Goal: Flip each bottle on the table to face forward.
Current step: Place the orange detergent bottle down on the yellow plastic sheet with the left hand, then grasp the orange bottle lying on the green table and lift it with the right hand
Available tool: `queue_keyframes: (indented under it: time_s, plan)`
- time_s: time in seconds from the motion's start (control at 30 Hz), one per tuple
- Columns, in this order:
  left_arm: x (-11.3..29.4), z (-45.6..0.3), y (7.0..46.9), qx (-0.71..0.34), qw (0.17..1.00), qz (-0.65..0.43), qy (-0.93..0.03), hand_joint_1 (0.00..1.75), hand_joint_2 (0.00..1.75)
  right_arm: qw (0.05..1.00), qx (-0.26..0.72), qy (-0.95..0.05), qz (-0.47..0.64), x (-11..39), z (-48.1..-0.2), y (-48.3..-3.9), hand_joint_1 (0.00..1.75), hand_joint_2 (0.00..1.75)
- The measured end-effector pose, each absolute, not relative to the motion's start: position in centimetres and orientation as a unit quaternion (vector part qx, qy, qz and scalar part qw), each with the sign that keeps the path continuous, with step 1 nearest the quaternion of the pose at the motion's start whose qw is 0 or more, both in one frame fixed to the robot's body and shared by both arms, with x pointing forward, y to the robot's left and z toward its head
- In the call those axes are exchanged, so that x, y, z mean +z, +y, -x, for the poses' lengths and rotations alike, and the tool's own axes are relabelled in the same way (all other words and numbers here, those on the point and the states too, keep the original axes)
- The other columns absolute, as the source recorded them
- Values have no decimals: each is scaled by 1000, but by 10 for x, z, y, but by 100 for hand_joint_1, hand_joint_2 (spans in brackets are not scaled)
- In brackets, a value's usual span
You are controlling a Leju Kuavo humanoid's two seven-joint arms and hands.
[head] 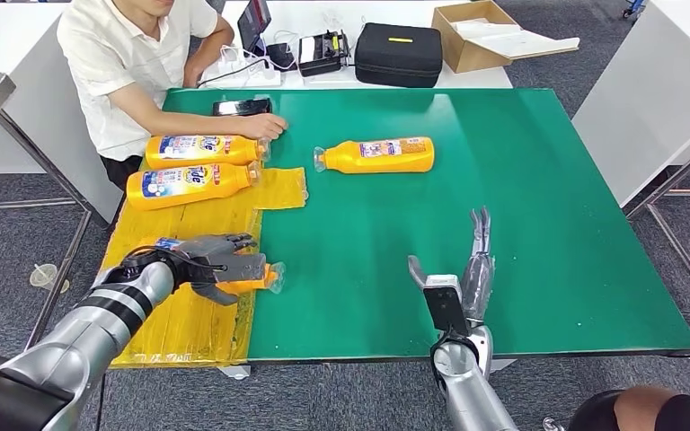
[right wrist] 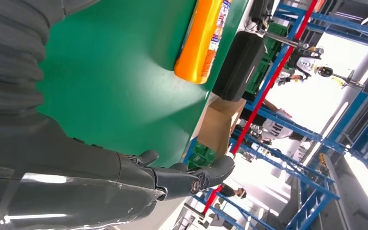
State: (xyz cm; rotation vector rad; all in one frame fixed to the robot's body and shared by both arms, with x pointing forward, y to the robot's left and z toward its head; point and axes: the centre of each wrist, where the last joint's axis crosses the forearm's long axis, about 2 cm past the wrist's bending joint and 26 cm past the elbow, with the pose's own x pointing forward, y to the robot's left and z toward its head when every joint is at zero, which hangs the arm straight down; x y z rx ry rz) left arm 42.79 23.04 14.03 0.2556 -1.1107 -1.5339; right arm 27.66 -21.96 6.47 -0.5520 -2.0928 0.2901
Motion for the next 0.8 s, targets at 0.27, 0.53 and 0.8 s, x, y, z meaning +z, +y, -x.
queue_keyframes:
  time_s: [0.27,0.53,0.8]
  plan:
    - [169,-436,231,-653,547,-67,-519,0,175,463,122,-849,221,62,-276,-221,0,175]
    - [200,-434,228,-646,497,-73,-575,0,175,463,126,-848,223,61,-275,-226,0,175]
    - [198,-418,229,-622,462,-62,-629,0,175,464,132,-846,225,59,-273,-228,0,175]
